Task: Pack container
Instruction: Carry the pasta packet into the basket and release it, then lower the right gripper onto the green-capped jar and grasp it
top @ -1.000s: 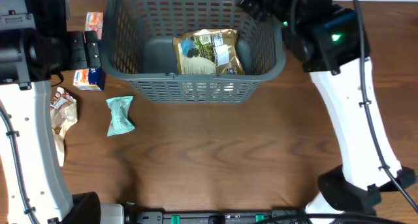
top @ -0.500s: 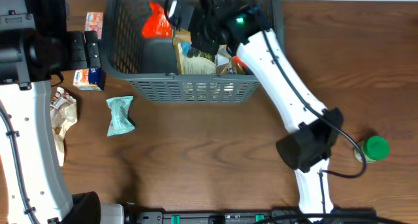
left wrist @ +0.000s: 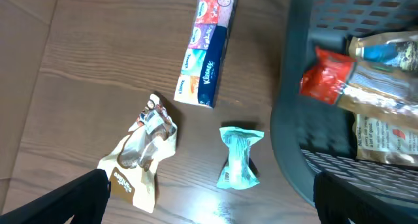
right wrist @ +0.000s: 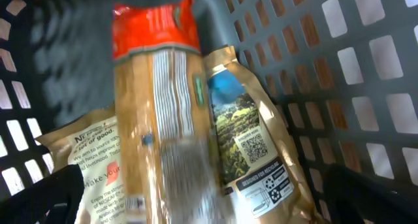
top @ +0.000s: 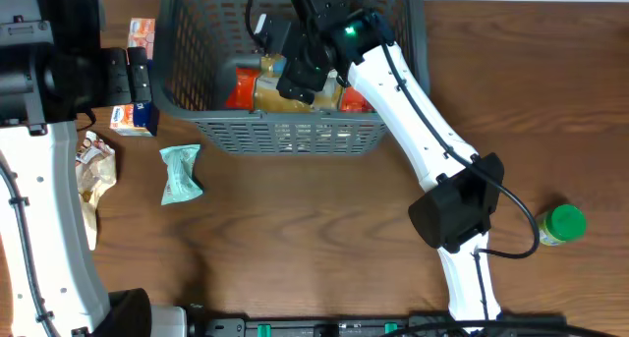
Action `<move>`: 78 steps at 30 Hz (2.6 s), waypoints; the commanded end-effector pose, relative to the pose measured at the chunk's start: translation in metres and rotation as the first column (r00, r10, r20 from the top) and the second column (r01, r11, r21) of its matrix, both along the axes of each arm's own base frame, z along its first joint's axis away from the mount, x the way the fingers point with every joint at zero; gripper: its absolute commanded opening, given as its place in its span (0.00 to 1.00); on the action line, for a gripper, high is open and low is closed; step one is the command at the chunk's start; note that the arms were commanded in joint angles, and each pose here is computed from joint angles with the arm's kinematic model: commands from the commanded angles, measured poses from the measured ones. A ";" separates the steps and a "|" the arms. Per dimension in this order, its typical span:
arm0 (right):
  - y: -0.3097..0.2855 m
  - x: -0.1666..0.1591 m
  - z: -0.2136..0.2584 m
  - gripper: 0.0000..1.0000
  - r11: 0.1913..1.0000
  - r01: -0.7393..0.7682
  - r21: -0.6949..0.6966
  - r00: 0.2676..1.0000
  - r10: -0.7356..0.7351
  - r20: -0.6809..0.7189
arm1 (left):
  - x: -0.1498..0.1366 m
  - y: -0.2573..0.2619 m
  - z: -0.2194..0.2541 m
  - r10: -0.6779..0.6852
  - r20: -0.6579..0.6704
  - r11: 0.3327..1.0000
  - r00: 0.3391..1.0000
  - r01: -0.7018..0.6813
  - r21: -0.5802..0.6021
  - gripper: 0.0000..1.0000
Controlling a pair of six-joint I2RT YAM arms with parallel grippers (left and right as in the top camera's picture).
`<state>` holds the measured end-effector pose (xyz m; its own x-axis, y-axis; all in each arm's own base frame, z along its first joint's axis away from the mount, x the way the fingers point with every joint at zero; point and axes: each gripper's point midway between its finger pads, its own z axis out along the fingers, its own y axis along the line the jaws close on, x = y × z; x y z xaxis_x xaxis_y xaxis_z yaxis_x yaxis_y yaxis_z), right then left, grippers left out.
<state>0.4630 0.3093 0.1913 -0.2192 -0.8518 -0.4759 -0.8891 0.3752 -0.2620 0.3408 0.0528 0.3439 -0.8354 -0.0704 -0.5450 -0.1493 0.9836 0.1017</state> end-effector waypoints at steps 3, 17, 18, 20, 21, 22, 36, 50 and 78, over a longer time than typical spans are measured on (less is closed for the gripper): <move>0.002 -0.008 0.071 0.99 0.994 0.015 0.104 0.995 -0.025 0.096 | -0.004 0.002 0.002 0.014 0.004 1.000 1.000 -0.014 0.000 0.99; -0.293 -0.026 0.257 0.99 0.158 0.793 0.589 0.332 -0.922 -0.200 | -0.004 0.002 0.002 0.015 0.004 1.000 1.000 -0.015 -0.001 0.99; -0.320 -0.035 0.249 0.99 0.032 0.826 0.563 0.224 -0.935 -0.276 | -0.004 0.002 0.002 0.014 0.004 1.000 1.000 -0.014 -0.002 0.99; -0.372 -0.060 0.229 0.99 -0.201 0.858 0.472 -0.002 -0.921 -0.389 | -0.004 0.002 0.002 0.014 0.004 1.000 1.000 -0.014 -0.002 0.99; -0.394 -0.074 0.219 0.99 -0.286 0.860 0.423 -0.096 -0.904 -0.417 | -0.003 0.002 0.002 0.014 0.005 1.000 1.000 -0.014 -0.002 0.99; -0.412 -0.087 0.210 0.99 -0.353 0.857 0.376 -0.175 -0.884 -0.433 | -0.003 0.002 0.002 0.013 0.005 1.000 1.000 -0.013 -0.004 0.99; -0.488 -0.216 0.142 0.99 -0.653 0.756 0.051 -0.565 -0.690 -0.453 | -0.002 0.000 0.003 0.009 0.012 1.000 1.000 -0.009 -0.010 0.99; -0.509 -0.285 -0.030 0.99 -0.808 0.537 -0.245 -0.818 -0.428 -0.384 | -0.002 0.000 0.003 0.009 0.012 1.000 1.000 -0.009 -0.010 0.99; -0.520 -0.259 -0.165 0.98 -0.772 0.580 -0.262 -0.785 -0.443 -0.433 | -0.003 0.000 0.002 0.009 0.004 1.000 1.000 -0.008 -0.010 0.99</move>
